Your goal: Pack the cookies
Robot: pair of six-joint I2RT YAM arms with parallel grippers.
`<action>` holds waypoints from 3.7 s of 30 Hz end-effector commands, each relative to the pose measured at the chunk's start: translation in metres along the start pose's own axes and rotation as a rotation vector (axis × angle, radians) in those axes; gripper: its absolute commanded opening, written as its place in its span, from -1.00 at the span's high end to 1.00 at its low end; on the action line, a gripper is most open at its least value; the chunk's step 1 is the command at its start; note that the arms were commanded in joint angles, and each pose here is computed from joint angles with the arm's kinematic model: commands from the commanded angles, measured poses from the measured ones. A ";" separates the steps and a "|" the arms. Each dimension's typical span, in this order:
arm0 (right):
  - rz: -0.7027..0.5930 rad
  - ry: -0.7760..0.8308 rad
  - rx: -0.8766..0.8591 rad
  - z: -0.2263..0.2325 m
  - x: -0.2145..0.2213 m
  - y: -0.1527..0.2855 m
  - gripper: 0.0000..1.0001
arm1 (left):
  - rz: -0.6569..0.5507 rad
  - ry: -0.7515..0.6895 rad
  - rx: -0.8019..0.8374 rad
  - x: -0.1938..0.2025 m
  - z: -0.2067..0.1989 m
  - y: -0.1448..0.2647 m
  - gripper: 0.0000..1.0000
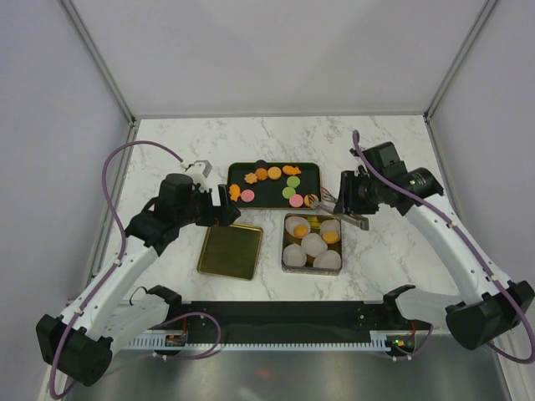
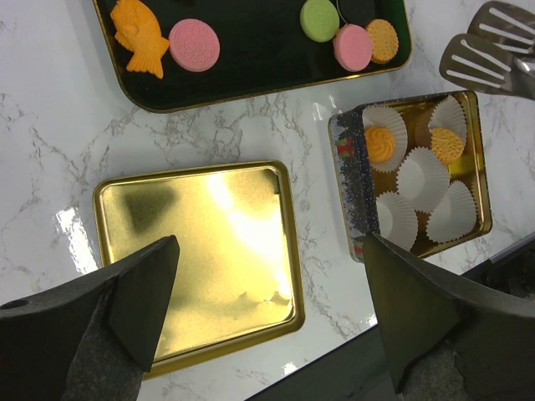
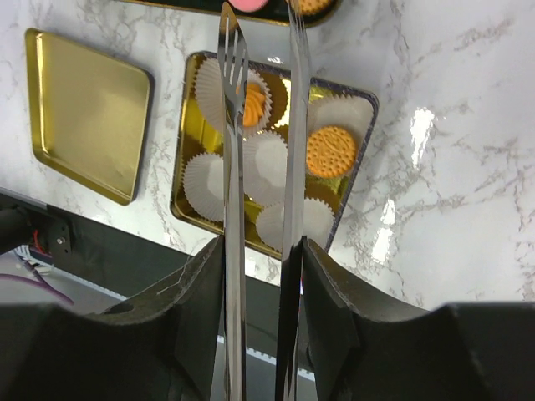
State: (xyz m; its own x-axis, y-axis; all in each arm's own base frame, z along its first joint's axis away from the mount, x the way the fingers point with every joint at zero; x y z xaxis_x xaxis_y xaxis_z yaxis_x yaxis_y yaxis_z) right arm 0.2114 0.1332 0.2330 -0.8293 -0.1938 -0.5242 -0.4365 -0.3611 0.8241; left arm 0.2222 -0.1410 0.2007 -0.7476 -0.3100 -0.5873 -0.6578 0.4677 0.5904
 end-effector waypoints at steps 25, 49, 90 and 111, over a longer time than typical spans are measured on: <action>0.003 0.379 -0.152 0.123 -0.119 -0.146 -0.01 | -0.108 -0.011 -0.048 -0.019 0.008 0.011 -1.00; 0.048 0.416 -0.110 0.131 -0.106 -0.172 -0.03 | -0.102 -0.008 -0.036 -0.017 0.006 0.011 -1.00; 0.016 0.349 -0.174 0.113 -0.112 -0.140 0.17 | -0.099 -0.009 -0.030 -0.017 0.005 0.011 -0.99; 0.024 0.352 -0.137 0.104 -0.114 -0.149 -0.03 | -0.094 -0.007 -0.033 -0.016 0.006 0.010 -1.00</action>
State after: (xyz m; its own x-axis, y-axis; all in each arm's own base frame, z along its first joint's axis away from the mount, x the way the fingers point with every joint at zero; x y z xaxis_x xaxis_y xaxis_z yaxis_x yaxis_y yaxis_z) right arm 0.3252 0.3010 0.1826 -0.6838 -0.5071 -0.5247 -0.3098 -0.4494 0.8379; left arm 0.2261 -0.1281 0.2081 -0.6987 -0.3480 -0.6251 -0.7129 0.4125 0.5672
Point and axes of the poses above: each gripper's point midway between its finger pads, its own y axis back along the fingers, its own z axis along the line the jaws close on, x = y × z, the point moved 3 cm from there along y, back along the fingers, and after that the axes turned 15 degrees about y, right-handed, at the moved point
